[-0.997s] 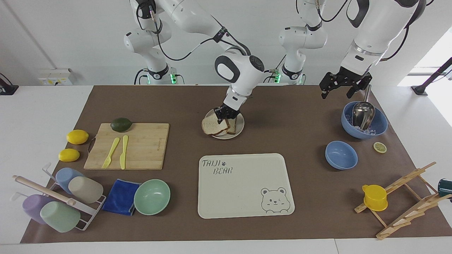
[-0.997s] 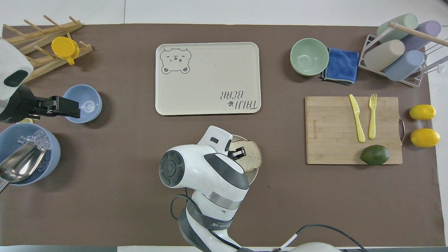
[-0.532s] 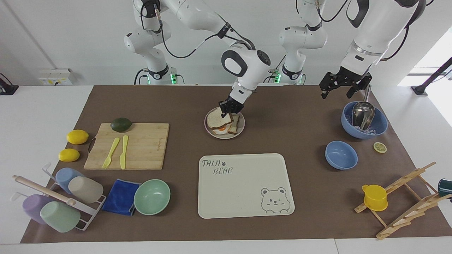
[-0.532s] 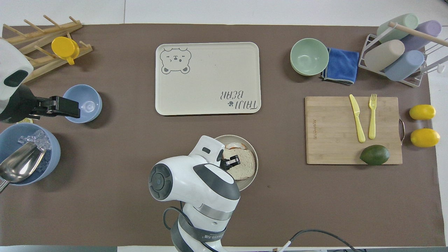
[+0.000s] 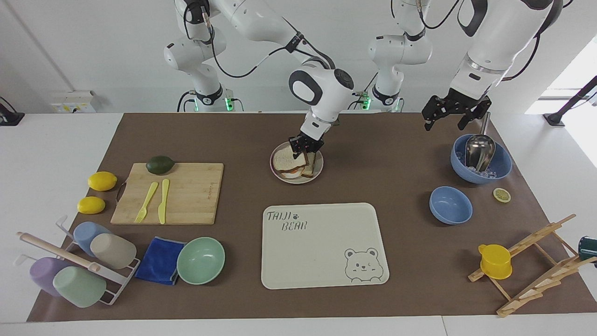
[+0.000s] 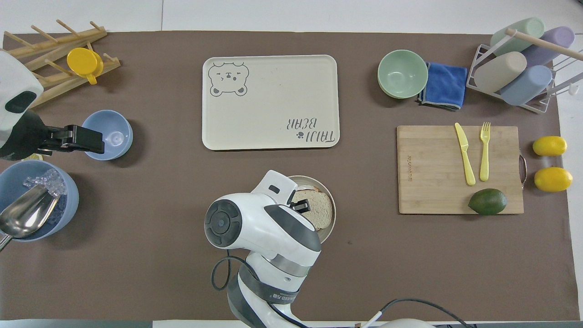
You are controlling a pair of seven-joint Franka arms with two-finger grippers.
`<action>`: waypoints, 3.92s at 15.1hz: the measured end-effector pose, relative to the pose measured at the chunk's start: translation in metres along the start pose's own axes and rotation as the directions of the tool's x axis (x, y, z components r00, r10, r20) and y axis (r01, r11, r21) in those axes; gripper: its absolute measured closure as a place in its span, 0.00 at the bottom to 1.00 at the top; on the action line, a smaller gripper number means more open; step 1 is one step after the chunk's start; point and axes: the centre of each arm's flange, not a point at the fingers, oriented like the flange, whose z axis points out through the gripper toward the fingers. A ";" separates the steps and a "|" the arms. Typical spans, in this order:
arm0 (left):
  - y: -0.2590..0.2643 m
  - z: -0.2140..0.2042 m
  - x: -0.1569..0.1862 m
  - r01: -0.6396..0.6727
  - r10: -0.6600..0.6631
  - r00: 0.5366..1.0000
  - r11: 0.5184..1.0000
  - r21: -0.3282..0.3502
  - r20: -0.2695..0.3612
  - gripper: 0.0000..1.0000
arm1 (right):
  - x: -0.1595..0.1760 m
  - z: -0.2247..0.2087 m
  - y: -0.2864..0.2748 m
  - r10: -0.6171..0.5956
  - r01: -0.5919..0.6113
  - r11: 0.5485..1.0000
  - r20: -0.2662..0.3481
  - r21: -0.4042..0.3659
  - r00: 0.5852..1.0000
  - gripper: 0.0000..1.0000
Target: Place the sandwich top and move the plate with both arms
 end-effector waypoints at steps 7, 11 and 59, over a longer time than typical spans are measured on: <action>0.000 0.000 0.000 0.000 0.000 1.000 1.000 0.000 0.000 0.00 | 0.055 -0.063 0.148 0.180 -0.180 0.959 0.017 0.219 0.983 0.00; 0.000 0.000 0.000 0.000 0.000 1.000 1.000 0.000 0.000 0.00 | 0.055 -0.093 0.224 0.210 -0.211 0.955 0.029 0.208 0.977 0.00; 0.184 0.228 -0.064 0.069 -0.068 0.998 0.993 -0.100 0.012 0.00 | -0.004 -0.129 0.497 0.261 -0.308 0.923 0.216 0.231 0.941 0.00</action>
